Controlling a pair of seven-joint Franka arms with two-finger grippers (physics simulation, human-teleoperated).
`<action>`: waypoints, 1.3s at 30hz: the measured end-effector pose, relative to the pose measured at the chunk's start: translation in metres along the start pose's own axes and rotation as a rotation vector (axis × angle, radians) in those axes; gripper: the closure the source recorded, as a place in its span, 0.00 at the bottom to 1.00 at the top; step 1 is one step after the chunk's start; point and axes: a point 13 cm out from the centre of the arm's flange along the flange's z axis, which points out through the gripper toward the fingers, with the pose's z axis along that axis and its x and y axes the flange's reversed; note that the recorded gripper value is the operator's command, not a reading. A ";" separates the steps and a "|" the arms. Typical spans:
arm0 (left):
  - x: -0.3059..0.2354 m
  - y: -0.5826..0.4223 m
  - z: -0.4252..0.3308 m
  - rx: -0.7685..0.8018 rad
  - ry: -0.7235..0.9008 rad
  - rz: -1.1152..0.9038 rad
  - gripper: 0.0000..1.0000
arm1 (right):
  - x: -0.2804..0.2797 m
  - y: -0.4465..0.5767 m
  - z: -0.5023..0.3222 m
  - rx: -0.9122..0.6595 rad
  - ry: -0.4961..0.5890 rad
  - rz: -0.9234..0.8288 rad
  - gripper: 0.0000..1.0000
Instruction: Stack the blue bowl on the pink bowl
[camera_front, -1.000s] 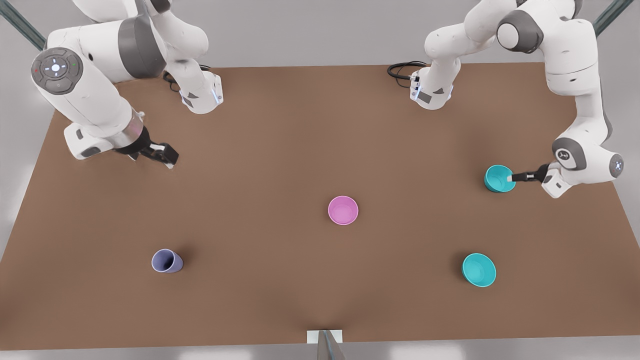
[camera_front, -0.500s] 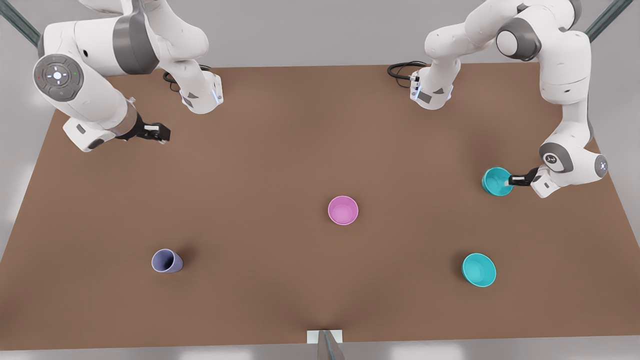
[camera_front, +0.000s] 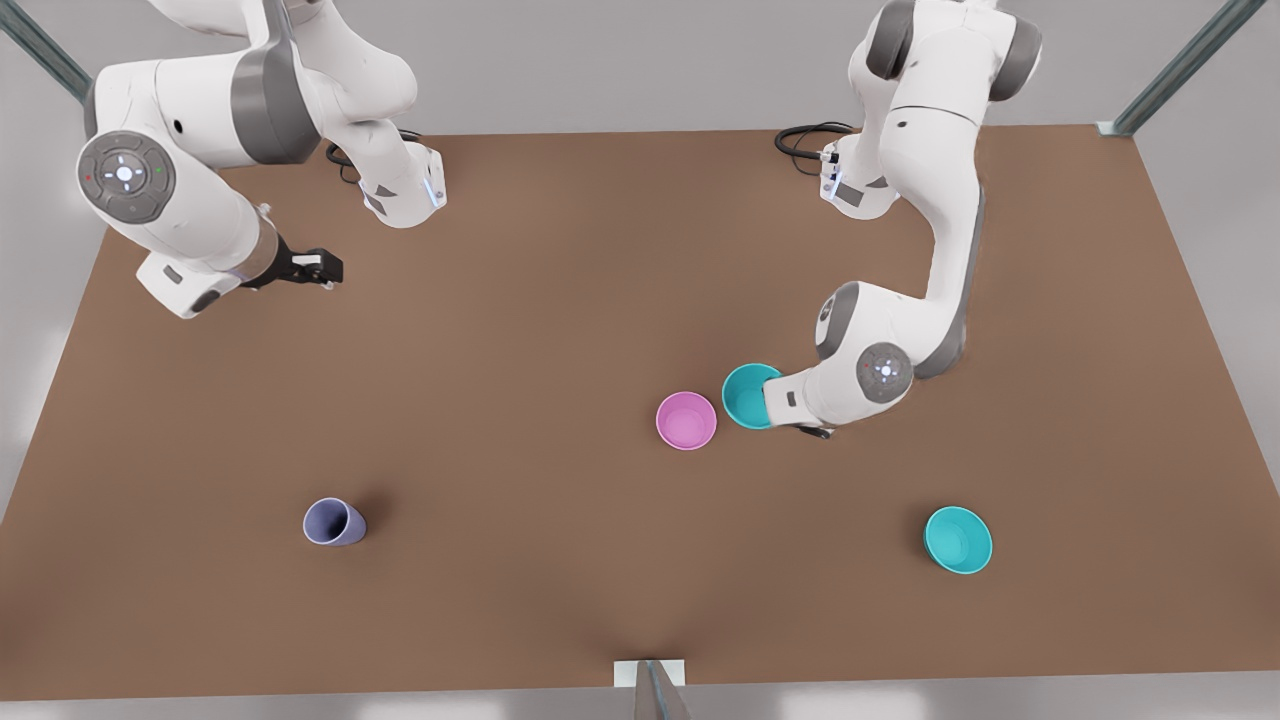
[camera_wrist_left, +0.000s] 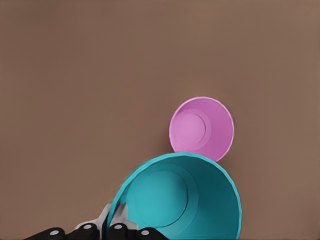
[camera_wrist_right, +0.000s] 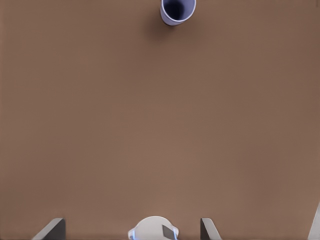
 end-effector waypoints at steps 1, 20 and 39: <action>-0.013 -0.019 0.008 -0.005 0.005 -0.018 0.79 | 0.000 0.000 0.002 0.001 0.004 -0.005 0.00; -0.038 -0.062 0.092 -0.016 0.081 -0.646 0.79 | -0.011 0.000 0.011 -0.004 -0.007 -0.049 0.00; 0.000 0.036 -0.091 -0.007 -0.043 -0.940 0.00 | -0.018 -0.001 0.015 -0.005 -0.008 -0.061 0.00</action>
